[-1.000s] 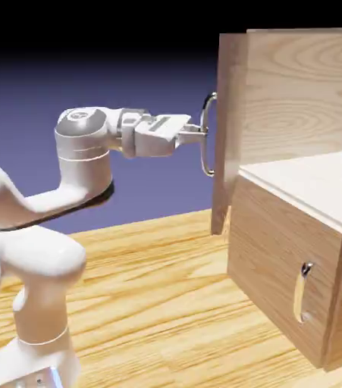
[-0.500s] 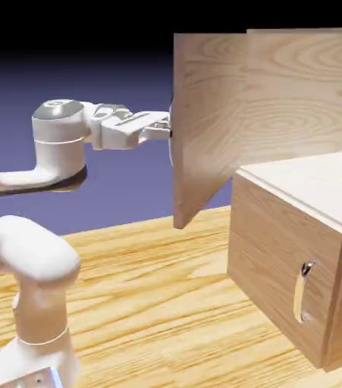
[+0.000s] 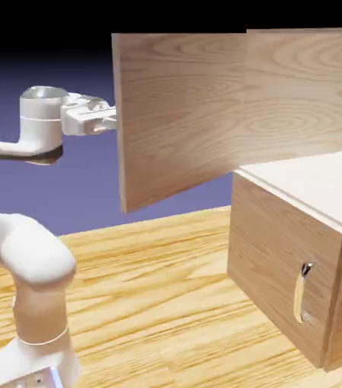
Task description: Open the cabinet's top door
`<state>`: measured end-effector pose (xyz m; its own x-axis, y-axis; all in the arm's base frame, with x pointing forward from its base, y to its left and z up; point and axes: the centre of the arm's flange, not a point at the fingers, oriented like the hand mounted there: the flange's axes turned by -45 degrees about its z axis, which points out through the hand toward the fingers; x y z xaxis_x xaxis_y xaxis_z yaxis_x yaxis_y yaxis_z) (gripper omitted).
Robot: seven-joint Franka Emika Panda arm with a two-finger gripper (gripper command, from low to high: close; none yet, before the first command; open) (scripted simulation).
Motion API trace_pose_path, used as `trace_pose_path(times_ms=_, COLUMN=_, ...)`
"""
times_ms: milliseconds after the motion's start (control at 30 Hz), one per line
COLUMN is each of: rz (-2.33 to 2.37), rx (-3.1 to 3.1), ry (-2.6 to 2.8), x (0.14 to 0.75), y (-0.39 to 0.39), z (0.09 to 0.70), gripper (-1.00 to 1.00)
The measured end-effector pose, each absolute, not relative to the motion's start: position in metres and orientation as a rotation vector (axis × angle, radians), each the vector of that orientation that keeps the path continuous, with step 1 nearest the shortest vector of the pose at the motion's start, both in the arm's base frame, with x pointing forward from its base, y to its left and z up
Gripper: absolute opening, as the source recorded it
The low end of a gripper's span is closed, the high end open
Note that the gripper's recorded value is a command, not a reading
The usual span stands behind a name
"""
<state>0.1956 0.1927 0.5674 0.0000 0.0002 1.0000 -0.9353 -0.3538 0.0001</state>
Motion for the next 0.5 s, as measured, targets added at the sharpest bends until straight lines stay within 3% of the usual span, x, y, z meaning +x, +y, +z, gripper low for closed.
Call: trace_pose_path(times_ms=500, rz=1.248, rx=1.248, ry=-1.184, x=0.217, y=0.312, z=0.567, gripper=-1.0)
